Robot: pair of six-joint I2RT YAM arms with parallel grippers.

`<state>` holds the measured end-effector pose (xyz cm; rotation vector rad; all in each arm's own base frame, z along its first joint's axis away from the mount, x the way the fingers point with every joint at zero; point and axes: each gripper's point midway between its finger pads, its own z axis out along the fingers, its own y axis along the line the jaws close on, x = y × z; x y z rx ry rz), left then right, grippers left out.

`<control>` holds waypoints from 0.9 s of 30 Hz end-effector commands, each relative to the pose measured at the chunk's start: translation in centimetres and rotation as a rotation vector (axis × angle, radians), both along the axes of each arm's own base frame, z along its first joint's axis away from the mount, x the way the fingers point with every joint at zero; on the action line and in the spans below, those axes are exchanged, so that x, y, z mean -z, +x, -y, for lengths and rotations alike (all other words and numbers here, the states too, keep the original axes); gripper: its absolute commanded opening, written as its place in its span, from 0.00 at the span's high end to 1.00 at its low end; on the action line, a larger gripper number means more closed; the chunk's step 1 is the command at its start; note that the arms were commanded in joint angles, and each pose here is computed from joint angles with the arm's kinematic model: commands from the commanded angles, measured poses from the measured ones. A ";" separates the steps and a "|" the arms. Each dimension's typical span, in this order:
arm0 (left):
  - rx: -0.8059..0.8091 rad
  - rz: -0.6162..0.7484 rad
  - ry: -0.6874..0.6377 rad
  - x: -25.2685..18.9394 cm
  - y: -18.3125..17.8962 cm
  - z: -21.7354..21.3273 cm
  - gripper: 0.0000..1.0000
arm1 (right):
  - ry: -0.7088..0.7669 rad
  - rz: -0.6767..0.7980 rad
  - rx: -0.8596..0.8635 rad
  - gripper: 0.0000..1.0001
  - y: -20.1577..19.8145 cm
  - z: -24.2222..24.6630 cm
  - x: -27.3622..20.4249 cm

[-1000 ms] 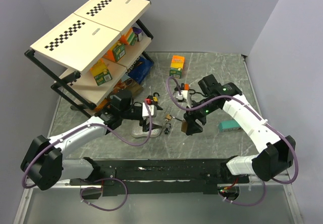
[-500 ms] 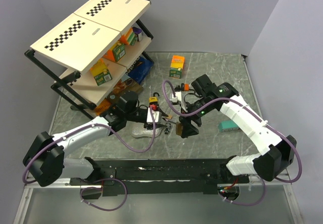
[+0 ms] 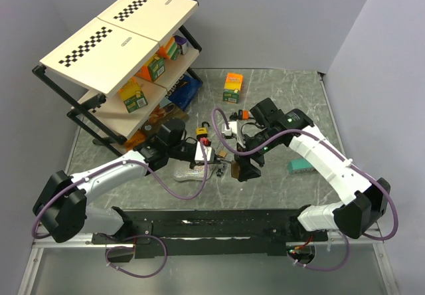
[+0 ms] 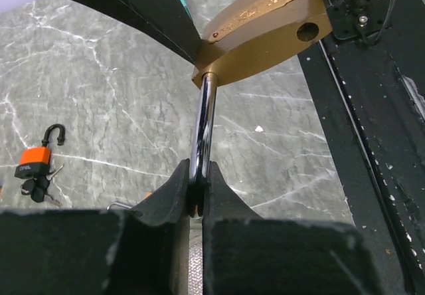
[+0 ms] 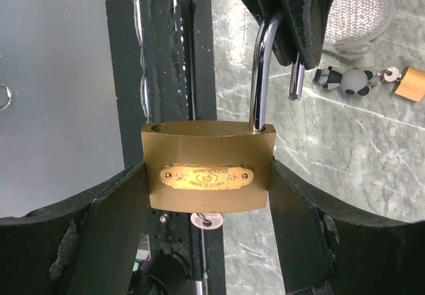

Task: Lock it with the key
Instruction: Lock the lock.

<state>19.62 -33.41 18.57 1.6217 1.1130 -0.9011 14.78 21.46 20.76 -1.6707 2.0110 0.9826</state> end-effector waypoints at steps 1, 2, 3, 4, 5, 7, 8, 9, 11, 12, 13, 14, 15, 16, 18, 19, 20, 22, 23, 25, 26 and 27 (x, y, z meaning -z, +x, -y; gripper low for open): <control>0.005 0.056 -0.092 -4.2 0.1 0.3 0.99 | 0.094 0.065 0.078 0.12 1.5 -1.4 -3.6; -0.002 0.050 -0.099 -4.5 0.2 0.0 0.99 | 0.101 0.093 0.099 0.08 2.1 -1.3 -3.8; -0.011 0.042 -0.105 -4.8 0.2 -0.2 0.99 | 0.109 0.125 0.115 0.05 2.3 -0.9 -4.2; -0.025 0.015 -0.113 -5.1 0.3 -0.3 0.99 | 0.115 0.149 0.137 0.02 2.7 -0.7 -4.5; -0.044 0.006 -0.117 -5.4 0.6 -0.5 0.99 | 0.117 0.170 0.156 0.01 3.0 -0.5 -4.5; -0.065 -0.030 -0.137 -6.3 0.8 -0.7 0.99 | 0.147 0.253 0.225 0.01 4.4 0.1 -5.8; -0.068 -0.042 -0.142 -6.6 0.9 -0.9 0.99 | 0.160 0.270 0.245 0.01 4.8 0.5 -6.1; -0.070 -0.048 -0.146 -7.0 0.8 -1.0 0.99 | 0.192 0.307 0.274 0.01 5.5 0.9 -7.2; -0.079 -0.069 -0.156 -8.0 1.0 -1.2 0.99 | 0.230 0.333 0.307 0.01 6.0 1.5 -8.2; -0.079 -0.074 -0.161 -8.4 0.9 -1.2 0.99 | 0.266 0.376 0.333 0.01 6.4 2.1 -9.3; -0.081 -0.082 -0.166 -8.8 0.9 -1.3 0.99 | 0.279 0.399 0.333 0.01 6.4 2.3 -9.6; -0.083 -0.093 -0.162 -8.9 0.9 -1.4 0.99 | 0.291 0.426 0.332 0.01 6.0 2.6 -9.7; -0.088 -0.102 -0.171 -9.6 0.9 -1.4 0.99 | 0.296 0.460 0.324 0.01 6.1 2.8 -9.8; -0.090 -0.114 -0.174 -9.8 0.9 -1.5 0.99 | 0.301 0.468 0.320 0.01 5.8 2.9 -9.7; -0.089 -0.141 -0.189 -10.7 0.7 -1.5 0.99 | 0.315 0.468 0.324 0.01 5.0 3.0 -9.4; -0.090 -0.152 -0.194 -11.0 0.6 -1.5 0.99 | 0.330 0.474 0.320 0.01 4.9 2.9 -9.5; -0.086 -0.166 -0.199 -11.3 0.5 -1.4 0.99 | 0.345 0.466 0.300 0.01 4.1 2.8 -9.4; -0.080 -0.191 -0.219 -12.3 0.3 -1.3 0.99 | 0.355 0.472 0.247 0.01 3.3 2.7 -9.0; -0.080 -0.200 -0.223 -12.6 0.2 -1.3 0.99 | 0.362 0.456 0.221 0.01 2.7 2.5 -8.8; -0.071 -0.207 -0.240 -13.6 0.1 -1.1 0.99 | 0.361 0.457 0.212 0.01 2.8 2.5 -8.7; -0.068 -0.205 -0.246 -14.0 0.0 -1.2 0.99 | 0.362 0.463 0.224 0.01 3.4 2.3 -8.8; -0.066 -0.208 -0.254 -14.5 -0.1 -1.2 0.99 | 0.364 0.449 0.234 0.01 3.5 2.2 -8.8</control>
